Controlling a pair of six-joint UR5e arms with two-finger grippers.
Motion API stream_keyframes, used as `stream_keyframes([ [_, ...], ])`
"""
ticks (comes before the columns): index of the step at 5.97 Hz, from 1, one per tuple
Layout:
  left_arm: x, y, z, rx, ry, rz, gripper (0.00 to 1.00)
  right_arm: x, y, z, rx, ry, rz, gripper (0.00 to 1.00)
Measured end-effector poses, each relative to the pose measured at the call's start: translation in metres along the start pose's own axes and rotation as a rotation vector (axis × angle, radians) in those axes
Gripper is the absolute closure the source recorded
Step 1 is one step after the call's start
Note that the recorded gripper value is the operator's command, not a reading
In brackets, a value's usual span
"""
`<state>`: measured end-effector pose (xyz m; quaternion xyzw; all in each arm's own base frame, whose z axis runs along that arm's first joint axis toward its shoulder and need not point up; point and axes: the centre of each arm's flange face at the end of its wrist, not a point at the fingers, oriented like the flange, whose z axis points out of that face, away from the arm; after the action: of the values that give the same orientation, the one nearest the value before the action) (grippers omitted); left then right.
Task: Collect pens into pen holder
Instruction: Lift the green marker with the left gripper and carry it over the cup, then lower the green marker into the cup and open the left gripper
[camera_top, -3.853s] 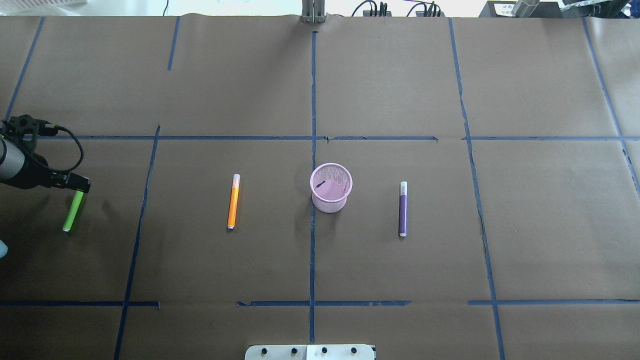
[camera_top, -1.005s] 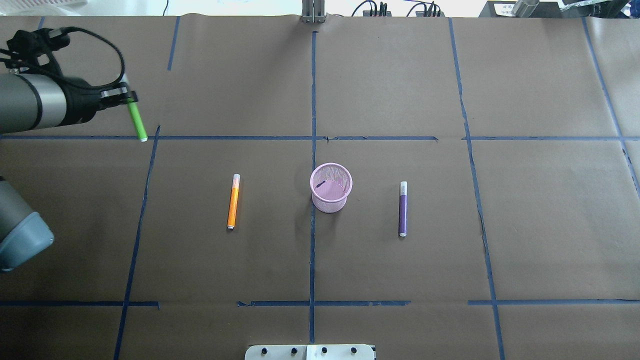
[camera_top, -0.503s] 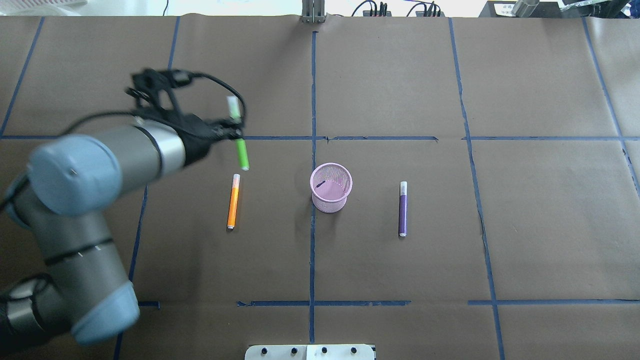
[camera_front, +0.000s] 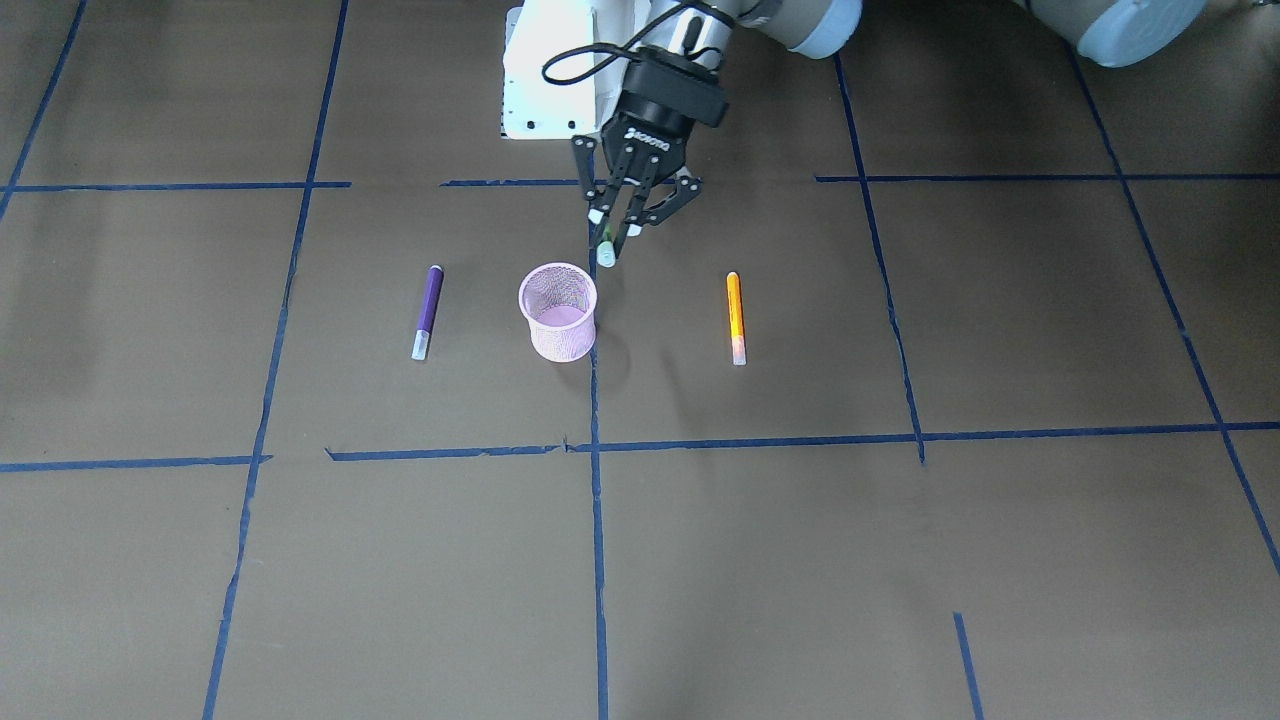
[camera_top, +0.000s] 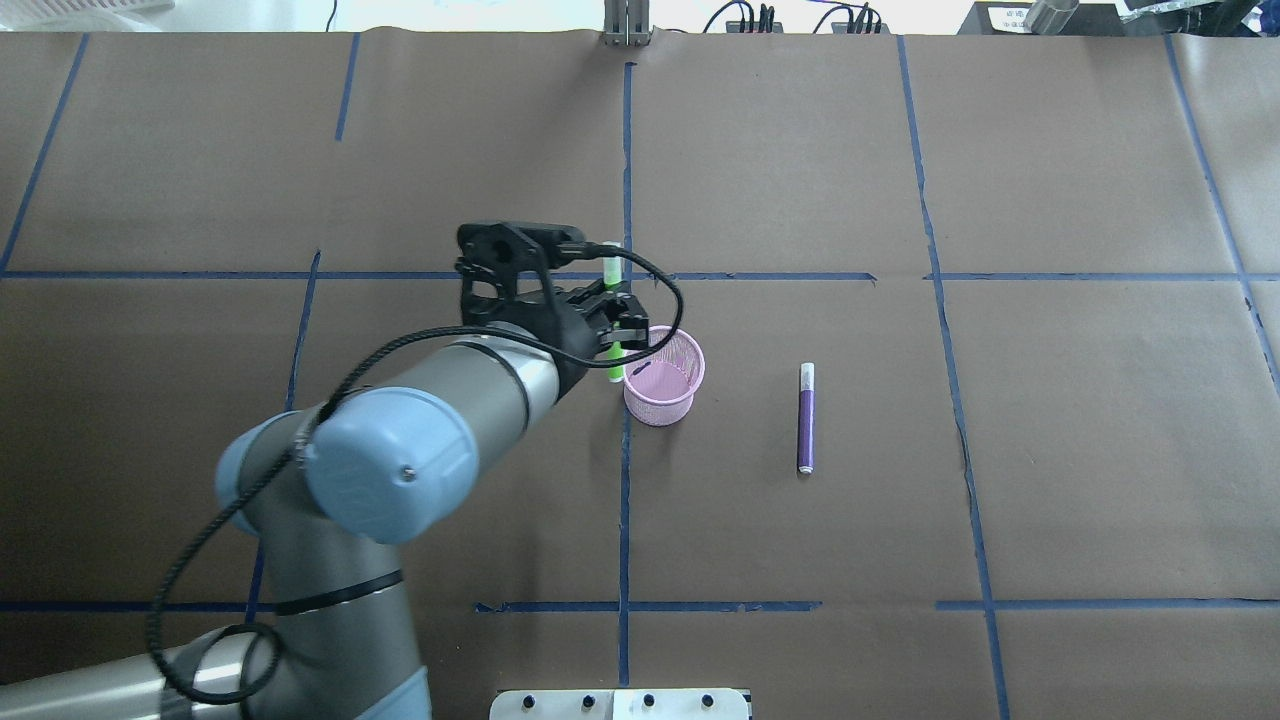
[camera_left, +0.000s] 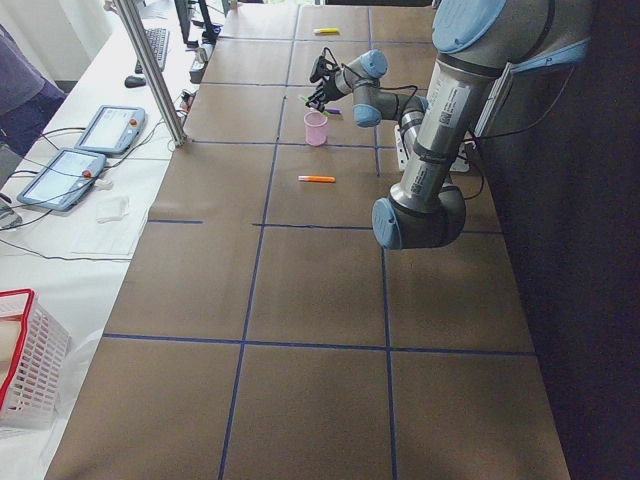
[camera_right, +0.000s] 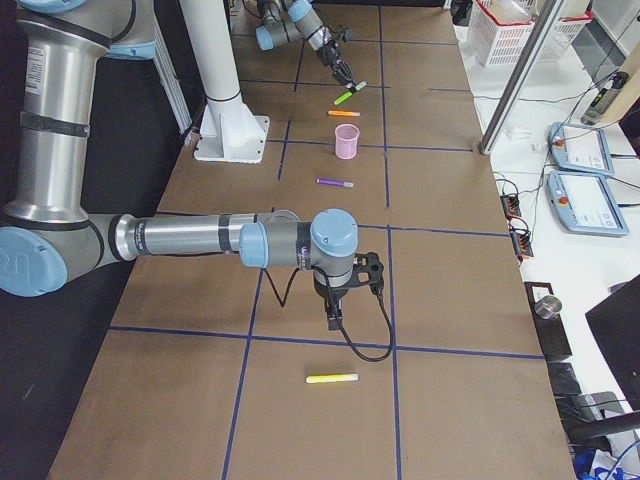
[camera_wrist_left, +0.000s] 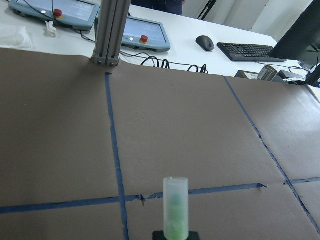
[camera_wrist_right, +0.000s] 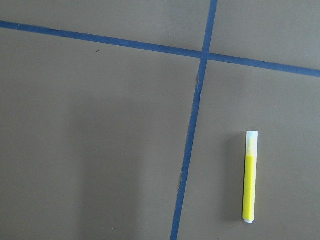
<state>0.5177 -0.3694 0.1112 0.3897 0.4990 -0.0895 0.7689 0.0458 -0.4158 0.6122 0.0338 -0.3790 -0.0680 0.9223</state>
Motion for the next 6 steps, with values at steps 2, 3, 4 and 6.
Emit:
stream_keyframes([
  [2,0.032,0.001,0.04,0.048,-0.062,0.036,0.99,0.0,0.0,0.0,0.0,0.0,0.0,0.0],
  [3,0.037,0.004,0.052,0.055,-0.083,0.049,0.98,0.0,0.0,0.0,0.0,0.0,0.0,0.0],
  [4,0.035,0.01,0.062,0.056,-0.104,0.06,0.98,0.0,0.0,0.0,0.0,0.0,0.001,0.0],
  [6,0.033,0.032,0.073,0.059,-0.136,0.078,0.83,0.001,0.0,0.001,-0.001,0.0,0.001,0.0],
])
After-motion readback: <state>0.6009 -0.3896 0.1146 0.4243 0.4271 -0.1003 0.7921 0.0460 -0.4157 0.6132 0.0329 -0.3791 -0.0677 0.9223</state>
